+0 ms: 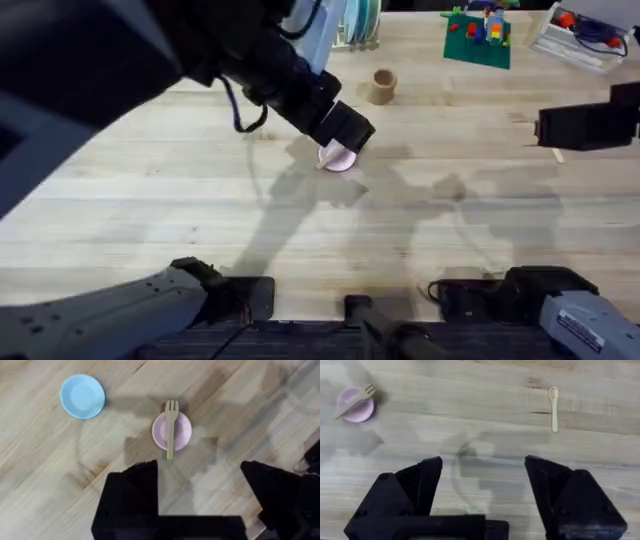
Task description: Pick up a utensil and set it on the pink plate, then put the other utensil in the container.
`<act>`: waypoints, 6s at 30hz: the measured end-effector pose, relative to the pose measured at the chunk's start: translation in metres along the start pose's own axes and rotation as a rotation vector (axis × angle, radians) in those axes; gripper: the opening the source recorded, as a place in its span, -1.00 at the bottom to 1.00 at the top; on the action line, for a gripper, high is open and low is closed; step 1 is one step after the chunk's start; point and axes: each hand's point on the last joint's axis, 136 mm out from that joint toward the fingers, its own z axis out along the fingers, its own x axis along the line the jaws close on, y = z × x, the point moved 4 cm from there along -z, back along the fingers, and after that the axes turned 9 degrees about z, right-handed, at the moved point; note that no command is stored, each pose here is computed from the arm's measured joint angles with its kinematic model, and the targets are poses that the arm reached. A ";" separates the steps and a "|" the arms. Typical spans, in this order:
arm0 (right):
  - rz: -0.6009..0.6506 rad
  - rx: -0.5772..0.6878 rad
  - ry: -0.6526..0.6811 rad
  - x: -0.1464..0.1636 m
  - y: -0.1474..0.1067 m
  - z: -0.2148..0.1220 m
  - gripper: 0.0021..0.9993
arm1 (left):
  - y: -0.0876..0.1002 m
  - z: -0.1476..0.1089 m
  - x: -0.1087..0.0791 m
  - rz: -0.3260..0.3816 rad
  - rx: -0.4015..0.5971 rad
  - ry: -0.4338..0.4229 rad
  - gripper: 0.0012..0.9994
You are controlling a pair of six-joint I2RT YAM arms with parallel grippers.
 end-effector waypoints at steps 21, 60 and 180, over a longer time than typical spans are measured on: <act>-0.040 0.002 -0.021 -0.007 0.000 0.000 0.99 | -0.055 -0.008 -0.019 0.017 -0.412 0.120 0.99; -0.093 0.345 -0.034 -0.139 0.029 0.170 0.99 | -0.045 -0.006 -0.016 0.001 -0.483 0.131 0.99; 0.012 0.449 0.119 -0.170 0.001 0.274 -0.95 | -0.046 -0.006 -0.016 0.000 -0.481 0.131 0.99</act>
